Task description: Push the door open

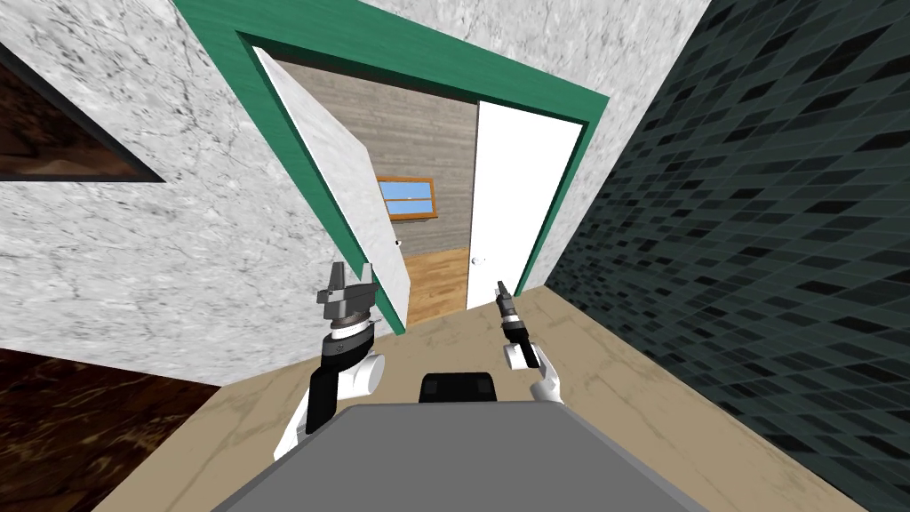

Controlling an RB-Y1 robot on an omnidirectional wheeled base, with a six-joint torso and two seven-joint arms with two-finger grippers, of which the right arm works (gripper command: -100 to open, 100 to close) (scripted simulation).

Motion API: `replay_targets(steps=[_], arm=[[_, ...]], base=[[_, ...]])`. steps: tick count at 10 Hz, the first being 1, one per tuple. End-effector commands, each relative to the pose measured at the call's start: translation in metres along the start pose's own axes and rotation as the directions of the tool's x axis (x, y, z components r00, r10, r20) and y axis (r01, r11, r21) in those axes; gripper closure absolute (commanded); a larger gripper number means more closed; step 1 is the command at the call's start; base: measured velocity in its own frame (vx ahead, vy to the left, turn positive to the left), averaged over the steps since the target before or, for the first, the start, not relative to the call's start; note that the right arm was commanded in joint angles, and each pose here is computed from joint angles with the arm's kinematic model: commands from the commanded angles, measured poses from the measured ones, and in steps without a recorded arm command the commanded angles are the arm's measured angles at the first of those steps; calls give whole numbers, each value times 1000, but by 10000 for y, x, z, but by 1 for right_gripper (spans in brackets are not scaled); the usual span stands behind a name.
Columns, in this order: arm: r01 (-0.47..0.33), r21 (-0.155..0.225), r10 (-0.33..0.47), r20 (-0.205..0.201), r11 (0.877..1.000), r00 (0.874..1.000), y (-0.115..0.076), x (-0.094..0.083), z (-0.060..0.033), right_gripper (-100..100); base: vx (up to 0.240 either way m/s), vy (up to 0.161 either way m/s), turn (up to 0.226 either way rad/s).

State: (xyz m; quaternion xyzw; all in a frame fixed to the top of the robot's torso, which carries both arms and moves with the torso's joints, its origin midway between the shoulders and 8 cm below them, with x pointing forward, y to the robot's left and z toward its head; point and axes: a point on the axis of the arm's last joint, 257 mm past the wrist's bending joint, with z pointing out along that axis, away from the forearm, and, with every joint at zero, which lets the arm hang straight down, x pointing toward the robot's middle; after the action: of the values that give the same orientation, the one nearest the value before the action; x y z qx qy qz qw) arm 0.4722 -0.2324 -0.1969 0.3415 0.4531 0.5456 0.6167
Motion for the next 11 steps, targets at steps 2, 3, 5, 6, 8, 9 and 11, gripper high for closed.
replay_targets(steps=[2, 3, 5, 6, 8, 9, 11], arm=[[-12, 27, 13, -11, 1000, 1000, -171, 67, -34, -100], [-17, 38, 17, -15, 999, 1000, -233, 95, -41, -100], [-25, 59, 27, -23, 998, 999, -357, 152, -56, -100], [-30, 69, 32, -26, 997, 999, -416, 181, -64, -100], [-39, 89, 42, -33, 995, 999, -530, 242, -83, -100], [-44, 99, 48, -36, 994, 998, -586, 273, -93, -100], [-52, 119, 58, -43, 991, 997, -696, 335, -115, -100]], base=[[90, -78, 30], [90, -81, 26], [98, -73, 28], [95, -71, 39], [90, -62, 30], [83, -73, 26], [87, -65, 32]])
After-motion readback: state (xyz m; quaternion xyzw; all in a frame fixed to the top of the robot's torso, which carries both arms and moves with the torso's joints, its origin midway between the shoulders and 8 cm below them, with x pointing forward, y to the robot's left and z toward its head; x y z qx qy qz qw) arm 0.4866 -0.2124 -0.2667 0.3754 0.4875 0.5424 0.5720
